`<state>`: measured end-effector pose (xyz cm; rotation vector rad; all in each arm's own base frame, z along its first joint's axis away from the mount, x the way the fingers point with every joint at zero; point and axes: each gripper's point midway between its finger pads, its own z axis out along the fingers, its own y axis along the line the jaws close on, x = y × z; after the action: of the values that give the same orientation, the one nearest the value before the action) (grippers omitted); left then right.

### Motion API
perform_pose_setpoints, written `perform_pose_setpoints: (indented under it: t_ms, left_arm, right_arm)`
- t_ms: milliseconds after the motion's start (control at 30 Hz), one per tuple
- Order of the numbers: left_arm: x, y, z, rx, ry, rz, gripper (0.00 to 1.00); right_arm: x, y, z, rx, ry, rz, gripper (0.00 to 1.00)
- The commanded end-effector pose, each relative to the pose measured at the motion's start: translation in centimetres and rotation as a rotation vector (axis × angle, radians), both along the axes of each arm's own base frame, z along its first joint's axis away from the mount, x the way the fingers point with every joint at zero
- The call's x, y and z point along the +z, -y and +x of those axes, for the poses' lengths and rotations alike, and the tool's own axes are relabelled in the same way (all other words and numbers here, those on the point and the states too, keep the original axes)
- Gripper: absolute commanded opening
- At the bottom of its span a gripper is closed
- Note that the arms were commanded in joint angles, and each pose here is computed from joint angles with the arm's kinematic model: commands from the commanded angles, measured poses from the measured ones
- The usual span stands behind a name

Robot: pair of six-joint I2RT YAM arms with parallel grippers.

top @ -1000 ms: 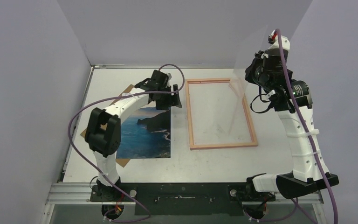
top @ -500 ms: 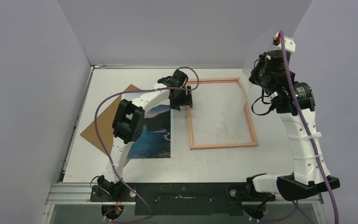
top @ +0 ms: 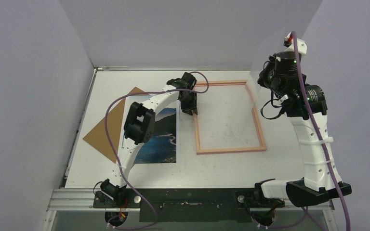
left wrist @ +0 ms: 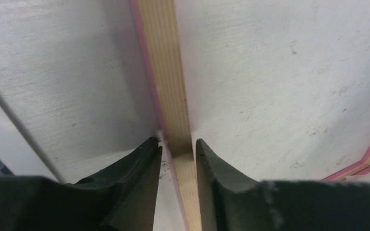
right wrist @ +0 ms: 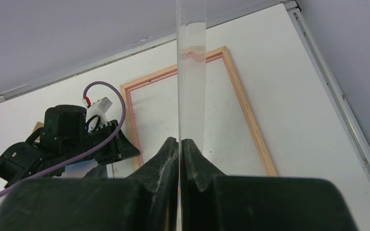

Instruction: Put the photo into the frame

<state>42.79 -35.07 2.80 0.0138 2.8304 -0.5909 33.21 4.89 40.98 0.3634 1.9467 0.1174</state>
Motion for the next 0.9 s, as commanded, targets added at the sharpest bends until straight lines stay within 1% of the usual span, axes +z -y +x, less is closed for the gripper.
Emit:
perform_pose_setpoints:
  t_ms: [0,33,100,133,200,300,467,600,667,733,800,867]
  left_arm:
    - [-0.6,-3.2,-0.4,0.015,-0.038,0.147,0.19]
    - [-0.9,-4.5,-0.4,0.025,-0.034,0.208,0.11]
    - [-1.0,-6.5,-0.4,0.016,-0.017,0.299,0.04]
    - [-1.1,-7.2,-0.4,0.002,-0.014,0.317,0.01]
    - [-1.2,-8.0,-0.3,-0.029,-0.02,0.302,0.0]
    - [-0.8,-8.9,0.2,-0.078,-0.025,0.233,0.0]
    - [1.2,-10.6,1.6,-0.078,-0.006,0.156,0.0]
    - [2.0,-11.8,1.7,-0.142,0.0,0.166,0.0]
    - [2.5,-11.6,1.3,-0.176,-0.019,0.115,0.08]
    - [3.5,-11.3,1.2,-0.186,-0.027,0.064,0.2]
    - [5.0,-10.8,1.5,-0.18,-0.013,-0.012,0.29]
    - [6.8,-10.3,2.2,-0.164,0.009,-0.092,0.34]
  right_arm:
    - [1.9,-0.3,0.4,0.005,0.059,0.04,0.0]
    - [1.8,-0.8,0.6,0.025,0.053,0.052,0.0]
    - [1.3,-1.3,0.7,0.027,0.0,0.079,0.0]
    - [0.9,-1.9,0.8,0.046,-0.028,0.095,0.0]
    - [0.6,-3.4,1.3,0.091,-0.039,0.16,0.0]
    - [0.6,-5.7,1.5,0.177,-0.041,0.253,0.0]
    - [0.0,-8.3,1.2,0.295,-0.098,0.328,0.0]
    - [-1.8,-9.3,0.7,0.34,-0.151,0.355,0.0]
    - [-2.4,-9.7,0.6,0.351,-0.159,0.37,0.0]
    - [-2.9,-9.9,0.6,0.358,-0.172,0.382,0.0]
    - [-3.5,-10.3,0.7,0.372,-0.186,0.392,0.0]
    - [-3.7,-10.6,1.2,0.373,-0.191,0.402,0.0]
